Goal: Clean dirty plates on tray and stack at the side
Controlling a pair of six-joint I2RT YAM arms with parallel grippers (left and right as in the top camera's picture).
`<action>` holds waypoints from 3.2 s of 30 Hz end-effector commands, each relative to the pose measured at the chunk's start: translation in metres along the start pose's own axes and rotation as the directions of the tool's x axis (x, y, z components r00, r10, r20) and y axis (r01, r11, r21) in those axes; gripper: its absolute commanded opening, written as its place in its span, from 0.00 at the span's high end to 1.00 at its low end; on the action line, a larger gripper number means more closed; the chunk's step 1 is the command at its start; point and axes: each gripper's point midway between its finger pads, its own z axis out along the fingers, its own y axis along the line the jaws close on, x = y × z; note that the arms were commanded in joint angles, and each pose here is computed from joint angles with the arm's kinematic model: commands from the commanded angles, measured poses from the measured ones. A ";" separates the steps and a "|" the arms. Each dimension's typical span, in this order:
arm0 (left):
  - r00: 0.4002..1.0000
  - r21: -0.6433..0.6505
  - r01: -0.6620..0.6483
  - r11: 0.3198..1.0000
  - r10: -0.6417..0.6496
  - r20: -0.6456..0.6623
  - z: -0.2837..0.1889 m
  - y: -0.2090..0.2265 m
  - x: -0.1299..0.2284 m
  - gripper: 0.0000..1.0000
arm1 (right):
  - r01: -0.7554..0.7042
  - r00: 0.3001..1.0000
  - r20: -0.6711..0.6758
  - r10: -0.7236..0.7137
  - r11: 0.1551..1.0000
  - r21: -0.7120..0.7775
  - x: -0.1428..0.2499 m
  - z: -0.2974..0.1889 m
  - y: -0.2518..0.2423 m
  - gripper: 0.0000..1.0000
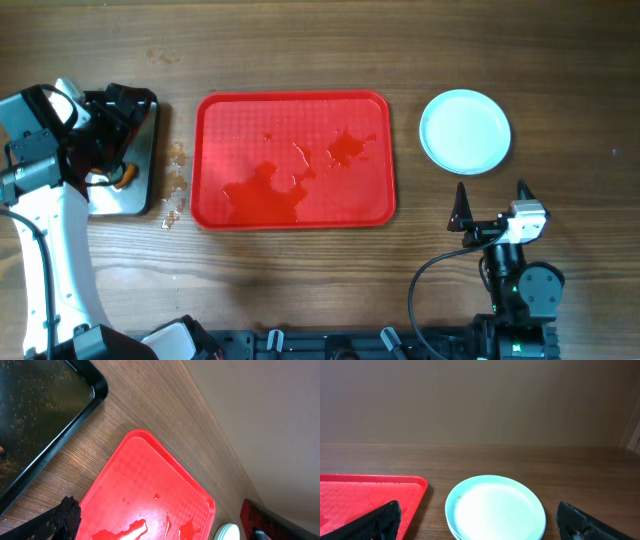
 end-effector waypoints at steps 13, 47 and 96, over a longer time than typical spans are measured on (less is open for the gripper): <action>0.998 -0.391 -0.041 0.920 0.059 0.034 -0.025 0.069 0.037 0.00 | 0.020 1.000 0.014 -0.021 1.000 0.010 -0.003 -0.001 -0.001 0.00; 0.563 0.063 -0.764 0.642 0.617 0.549 -0.040 0.020 0.168 0.00 | 0.020 1.000 0.014 -0.020 1.000 0.010 -0.003 -0.001 -0.001 0.00; 0.516 -0.130 -0.649 0.749 0.560 0.648 -0.044 0.047 0.131 0.00 | 0.020 1.000 0.014 -0.020 1.000 0.010 -0.003 -0.001 -0.001 0.00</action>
